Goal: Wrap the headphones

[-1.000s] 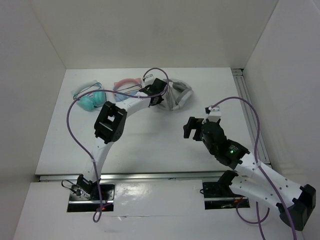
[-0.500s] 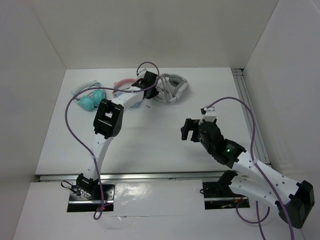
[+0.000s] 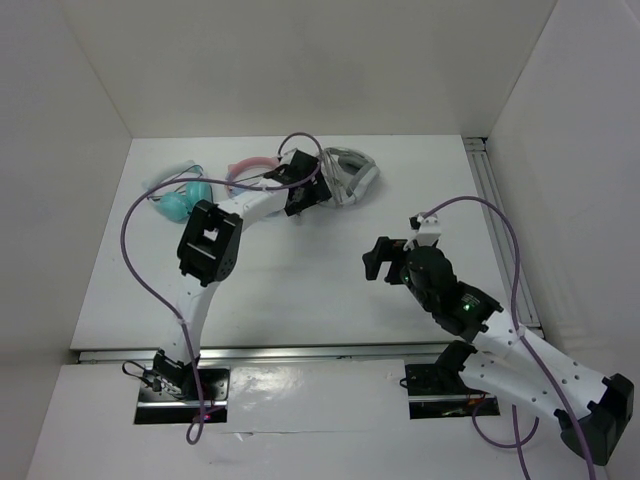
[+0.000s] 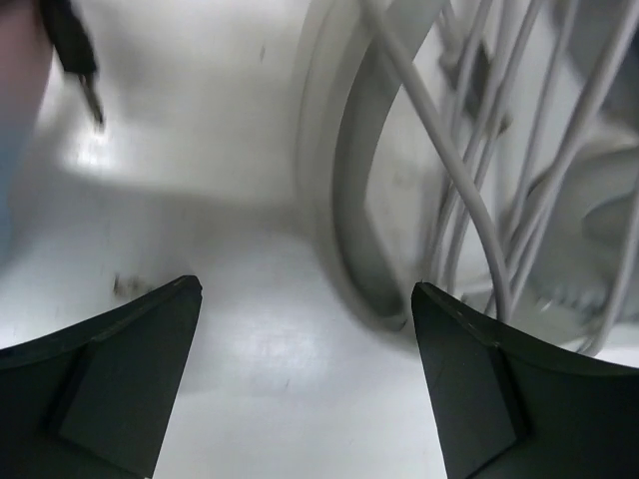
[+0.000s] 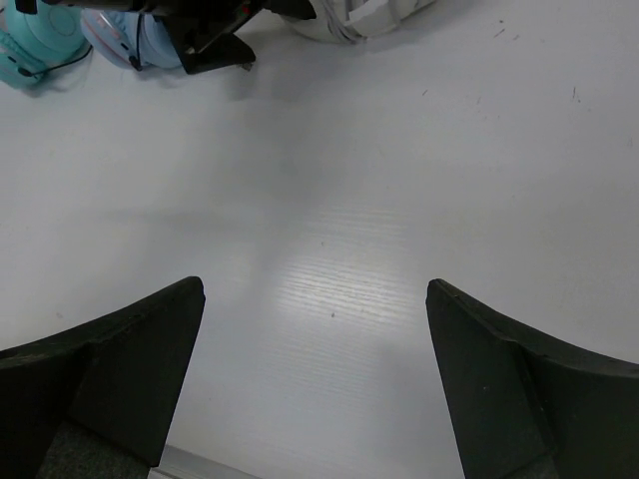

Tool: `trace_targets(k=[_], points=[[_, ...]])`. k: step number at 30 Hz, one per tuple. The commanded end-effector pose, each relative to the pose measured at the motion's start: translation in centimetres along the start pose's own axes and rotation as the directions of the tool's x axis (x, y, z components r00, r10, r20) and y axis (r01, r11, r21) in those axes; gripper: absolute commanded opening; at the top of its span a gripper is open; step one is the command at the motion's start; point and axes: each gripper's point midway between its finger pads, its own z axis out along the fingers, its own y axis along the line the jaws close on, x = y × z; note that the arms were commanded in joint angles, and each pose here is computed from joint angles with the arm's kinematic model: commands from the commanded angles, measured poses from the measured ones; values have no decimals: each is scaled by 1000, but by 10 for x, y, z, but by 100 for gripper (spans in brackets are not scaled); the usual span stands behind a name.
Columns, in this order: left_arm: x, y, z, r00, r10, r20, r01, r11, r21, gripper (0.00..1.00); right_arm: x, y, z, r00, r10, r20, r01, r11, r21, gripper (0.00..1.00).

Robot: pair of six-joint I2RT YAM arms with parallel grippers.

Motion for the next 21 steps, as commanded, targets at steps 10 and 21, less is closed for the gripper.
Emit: trace_targets(k=[10,21], points=[[26,-1,-52,999,16,-38,-17,1000,-14,100,-10,10,-16,999,35,7,-34,997,-62,99],[21,-12,-94,999,45,10,-46,999,16,100,-13,23,-21,999,31,-9,-32,992,-124,99]])
